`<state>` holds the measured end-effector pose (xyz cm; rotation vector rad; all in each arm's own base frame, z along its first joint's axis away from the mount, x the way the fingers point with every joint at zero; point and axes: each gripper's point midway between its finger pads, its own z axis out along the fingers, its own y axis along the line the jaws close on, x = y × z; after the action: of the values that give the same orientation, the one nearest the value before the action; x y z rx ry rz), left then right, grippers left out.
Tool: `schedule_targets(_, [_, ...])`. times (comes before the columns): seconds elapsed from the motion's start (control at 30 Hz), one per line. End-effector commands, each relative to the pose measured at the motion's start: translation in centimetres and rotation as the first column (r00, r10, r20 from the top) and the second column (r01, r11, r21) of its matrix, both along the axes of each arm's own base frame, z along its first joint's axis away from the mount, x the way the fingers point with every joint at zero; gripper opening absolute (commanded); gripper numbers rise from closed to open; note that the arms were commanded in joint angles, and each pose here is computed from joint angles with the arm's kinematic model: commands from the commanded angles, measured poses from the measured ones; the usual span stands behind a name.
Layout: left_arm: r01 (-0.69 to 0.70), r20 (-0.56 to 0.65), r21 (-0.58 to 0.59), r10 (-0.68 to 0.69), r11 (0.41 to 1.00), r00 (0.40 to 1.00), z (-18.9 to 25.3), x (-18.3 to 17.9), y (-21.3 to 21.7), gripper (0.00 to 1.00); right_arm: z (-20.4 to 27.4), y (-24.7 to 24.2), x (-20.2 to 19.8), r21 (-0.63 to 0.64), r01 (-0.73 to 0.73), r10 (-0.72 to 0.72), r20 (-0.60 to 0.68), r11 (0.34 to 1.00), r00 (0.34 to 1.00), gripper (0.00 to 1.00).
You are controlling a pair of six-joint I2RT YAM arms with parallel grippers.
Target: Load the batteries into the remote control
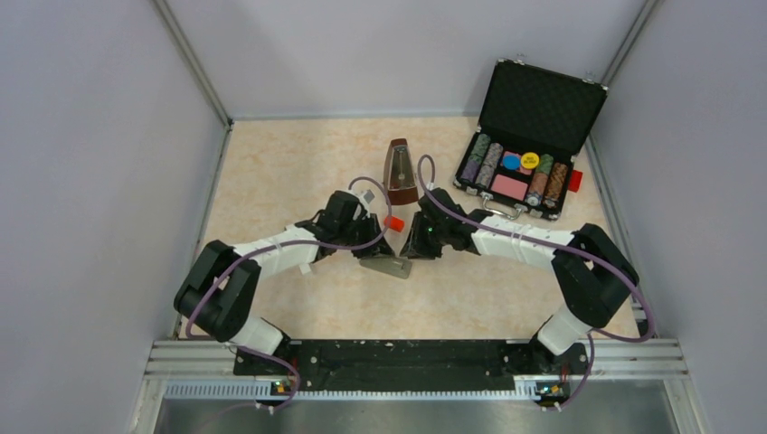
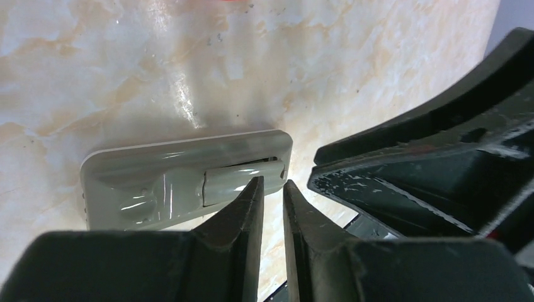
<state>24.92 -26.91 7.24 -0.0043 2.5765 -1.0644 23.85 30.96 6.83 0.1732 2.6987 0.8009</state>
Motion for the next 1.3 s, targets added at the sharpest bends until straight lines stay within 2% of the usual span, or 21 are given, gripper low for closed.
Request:
schedule_targets(0.0, [0.021,0.004,-0.011,-0.021,1.000,1.000,-0.2,-0.1,-0.5,0.22,2.3,1.9,0.6,0.051,-0.041,0.038,0.061,0.998,0.997,0.23])
schedule_targets(0.1, [0.019,-0.009,0.016,-0.019,1.000,1.000,-0.8,-0.4,0.0,0.22,1.6,2.5,0.4,0.046,-0.055,0.052,0.050,0.997,0.997,0.18])
schedule_targets(0.37, [0.008,-0.060,0.087,-0.003,0.996,0.998,-3.0,-1.1,0.9,0.21,-1.1,3.2,-0.6,0.012,-0.075,0.075,-0.001,0.997,0.997,0.13])
schedule_targets(0.63, [-0.008,-0.137,0.181,0.033,0.983,0.990,-6.0,-1.5,1.9,0.21,-4.0,1.3,-1.1,-0.079,-0.016,0.013,-0.027,0.997,1.000,0.07])
schedule_targets(0.77, [-0.017,-0.137,0.206,0.046,0.978,0.990,-6.4,-1.6,2.5,0.20,-4.5,0.5,-1.2,-0.118,-0.005,0.003,-0.021,0.993,1.000,0.04])
schedule_targets(1.0, [-0.008,-0.143,0.221,0.040,0.975,0.989,-6.9,-2.2,2.9,0.13,-2.5,0.2,-1.1,-0.103,0.004,-0.001,0.024,0.995,1.000,0.04])
schedule_targets(1.17, [-0.002,-0.157,0.237,0.041,0.972,0.987,-7.7,-2.8,3.4,0.11,1.5,0.4,0.1,-0.058,0.040,-0.034,0.105,0.997,0.994,0.10])
schedule_targets(1.27, [0.000,-0.162,0.246,0.041,0.969,0.986,-8.0,-3.0,3.5,0.11,1.8,0.1,0.3,-0.073,0.049,-0.041,0.107,0.996,0.993,0.12])
